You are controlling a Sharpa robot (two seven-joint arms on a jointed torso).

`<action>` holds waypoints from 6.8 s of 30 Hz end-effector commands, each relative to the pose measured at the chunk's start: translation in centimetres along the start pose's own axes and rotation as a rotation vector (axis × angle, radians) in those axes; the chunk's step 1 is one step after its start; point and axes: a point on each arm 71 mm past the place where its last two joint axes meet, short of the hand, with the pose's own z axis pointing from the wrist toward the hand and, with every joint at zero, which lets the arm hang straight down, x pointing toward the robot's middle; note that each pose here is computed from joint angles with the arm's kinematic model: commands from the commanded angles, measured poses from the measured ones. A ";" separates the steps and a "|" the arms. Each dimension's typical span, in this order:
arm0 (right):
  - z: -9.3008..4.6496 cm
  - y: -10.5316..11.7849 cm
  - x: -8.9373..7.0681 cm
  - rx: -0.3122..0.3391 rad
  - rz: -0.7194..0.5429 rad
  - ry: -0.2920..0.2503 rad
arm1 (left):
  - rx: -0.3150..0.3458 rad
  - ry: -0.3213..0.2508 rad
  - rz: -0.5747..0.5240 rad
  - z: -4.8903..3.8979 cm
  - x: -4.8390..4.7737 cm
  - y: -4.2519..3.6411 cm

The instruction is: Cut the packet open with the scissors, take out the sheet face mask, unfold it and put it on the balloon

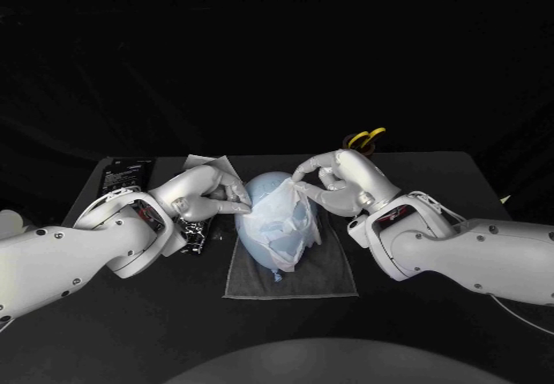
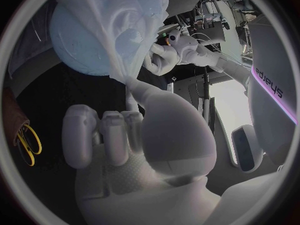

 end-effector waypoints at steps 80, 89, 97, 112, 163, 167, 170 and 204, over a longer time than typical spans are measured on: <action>1.2 -0.8 -0.9 0.003 -0.015 -0.044 | -0.112 -0.083 -0.068 0.63 -0.27 0.68; 1.5 -1.4 -0.9 0.021 -0.018 -0.044 | -0.150 -0.132 -0.168 0.25 -1.27 1.03; 2.9 -2.1 -1.3 0.030 -0.033 -0.051 | -0.171 -0.136 -0.218 0.18 -2.16 1.05; 4.8 -2.0 -1.9 0.011 -0.052 -0.065 | -0.199 -0.138 -0.282 0.49 -2.33 1.19; 4.8 -3.1 -0.2 0.220 0.064 0.191 | -0.242 -0.133 -0.299 1.03 -3.19 1.62; 4.7 -2.9 -0.2 0.211 0.067 0.190 | -0.243 -0.134 -0.298 1.03 -3.21 1.65; 4.7 -2.8 -0.2 0.205 0.068 0.189 | -0.244 -0.134 -0.298 1.02 -3.22 1.68; 5.6 -2.1 -1.7 0.105 0.095 0.006 | -0.233 -0.159 -0.338 1.23 -3.83 1.47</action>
